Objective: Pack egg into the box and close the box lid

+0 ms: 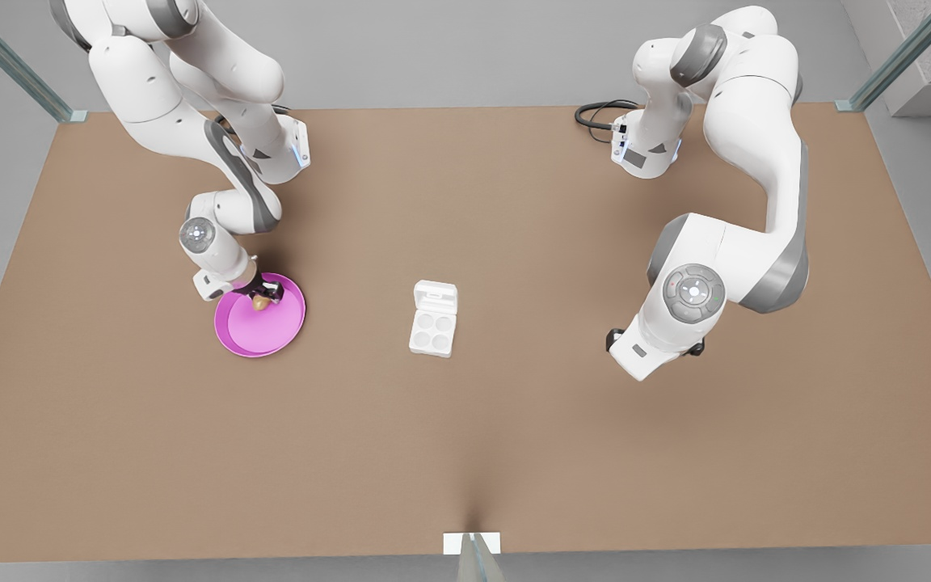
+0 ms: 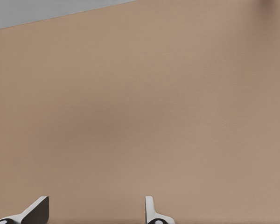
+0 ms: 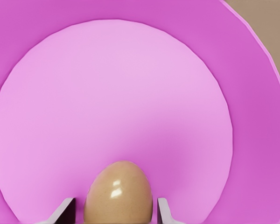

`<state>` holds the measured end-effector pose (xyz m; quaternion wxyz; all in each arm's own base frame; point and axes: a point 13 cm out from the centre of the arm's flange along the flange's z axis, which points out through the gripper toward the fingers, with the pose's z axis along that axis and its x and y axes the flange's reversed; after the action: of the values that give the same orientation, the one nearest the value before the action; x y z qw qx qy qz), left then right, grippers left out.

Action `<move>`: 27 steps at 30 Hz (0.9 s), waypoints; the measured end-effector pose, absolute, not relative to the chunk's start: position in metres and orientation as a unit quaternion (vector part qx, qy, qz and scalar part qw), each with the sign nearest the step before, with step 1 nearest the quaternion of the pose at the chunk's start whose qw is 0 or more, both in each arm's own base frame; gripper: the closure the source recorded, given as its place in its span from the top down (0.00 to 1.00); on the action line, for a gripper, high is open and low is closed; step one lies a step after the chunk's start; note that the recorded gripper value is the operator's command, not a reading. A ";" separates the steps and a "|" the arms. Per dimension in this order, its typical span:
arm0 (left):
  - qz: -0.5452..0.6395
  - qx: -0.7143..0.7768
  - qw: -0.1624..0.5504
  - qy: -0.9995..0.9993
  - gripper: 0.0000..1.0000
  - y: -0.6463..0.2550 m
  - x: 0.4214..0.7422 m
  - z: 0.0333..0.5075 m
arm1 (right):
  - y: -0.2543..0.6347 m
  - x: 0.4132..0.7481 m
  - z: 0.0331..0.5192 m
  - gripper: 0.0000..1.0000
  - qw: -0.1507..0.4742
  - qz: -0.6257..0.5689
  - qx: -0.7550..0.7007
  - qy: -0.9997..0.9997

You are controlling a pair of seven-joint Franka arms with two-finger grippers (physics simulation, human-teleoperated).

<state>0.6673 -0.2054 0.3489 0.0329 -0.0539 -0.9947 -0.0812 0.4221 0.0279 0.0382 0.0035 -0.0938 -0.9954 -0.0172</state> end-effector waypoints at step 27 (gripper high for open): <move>-0.082 -0.050 0.033 -0.995 1.00 -0.203 0.668 0.349 | 0.061 0.540 0.138 0.50 -0.032 -0.005 -0.068 -0.997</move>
<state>0.6677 -0.2030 0.3487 0.0330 -0.0496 -0.9949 -0.0817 0.5402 0.0615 0.1382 -0.0317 -0.0685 -0.9971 -0.0054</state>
